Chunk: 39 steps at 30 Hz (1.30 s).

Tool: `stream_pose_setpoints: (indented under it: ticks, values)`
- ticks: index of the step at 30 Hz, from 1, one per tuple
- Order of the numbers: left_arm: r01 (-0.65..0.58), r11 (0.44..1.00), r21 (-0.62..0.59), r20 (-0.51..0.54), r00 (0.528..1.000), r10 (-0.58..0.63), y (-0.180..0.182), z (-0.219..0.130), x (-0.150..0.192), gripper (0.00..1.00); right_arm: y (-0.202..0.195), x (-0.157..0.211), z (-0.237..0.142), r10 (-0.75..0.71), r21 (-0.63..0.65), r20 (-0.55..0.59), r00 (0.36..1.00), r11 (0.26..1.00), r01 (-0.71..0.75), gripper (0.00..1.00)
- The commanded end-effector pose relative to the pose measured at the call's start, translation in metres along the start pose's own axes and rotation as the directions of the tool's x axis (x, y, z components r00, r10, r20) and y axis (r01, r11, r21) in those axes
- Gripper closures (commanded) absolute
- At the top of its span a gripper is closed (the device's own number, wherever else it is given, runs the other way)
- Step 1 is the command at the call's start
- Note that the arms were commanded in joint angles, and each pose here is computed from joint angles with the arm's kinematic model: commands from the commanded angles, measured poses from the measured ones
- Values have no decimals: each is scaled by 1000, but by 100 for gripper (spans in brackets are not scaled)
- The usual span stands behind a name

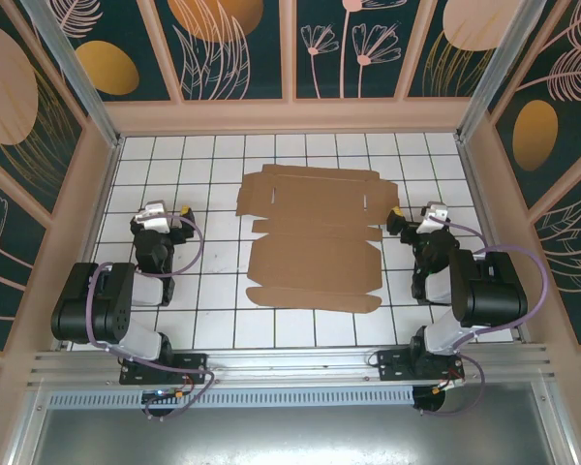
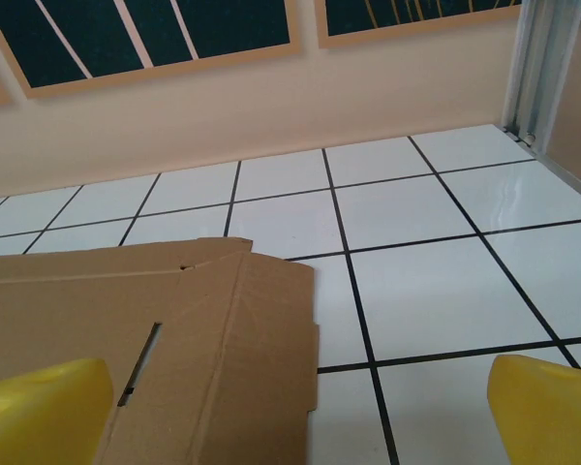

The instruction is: Fold the paper box

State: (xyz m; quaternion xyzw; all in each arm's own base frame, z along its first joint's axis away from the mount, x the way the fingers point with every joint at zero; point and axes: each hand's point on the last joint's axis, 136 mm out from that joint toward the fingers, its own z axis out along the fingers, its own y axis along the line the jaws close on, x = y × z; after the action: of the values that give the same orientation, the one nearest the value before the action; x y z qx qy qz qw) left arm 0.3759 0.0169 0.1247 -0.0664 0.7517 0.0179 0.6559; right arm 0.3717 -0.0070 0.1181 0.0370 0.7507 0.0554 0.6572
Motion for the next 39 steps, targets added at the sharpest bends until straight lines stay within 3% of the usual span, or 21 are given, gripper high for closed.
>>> stream_pose_setpoints:
  ticks: [1,29,33,35,39]
  values:
    - [-1,1000,5,40,999,0,0,1,-11,1,2,-7,2,-9,-21,18,1000,1000,10,1]
    - [0,1000,6,36,999,0,0,1,-10,1,4,-7,3,-10,-24,17,1000,1000,10,1]
    - [-28,999,26,41,999,27,-9,-3,-37,1,14,-38,-12,-64,12,77,995,998,64,1]
    - [-59,996,70,94,994,52,-29,-11,-68,1,28,-66,-19,-80,44,115,990,996,76,1]
    - [-82,974,212,123,991,56,-88,-27,-123,1,83,-117,-32,-6,-54,144,990,998,14,1]
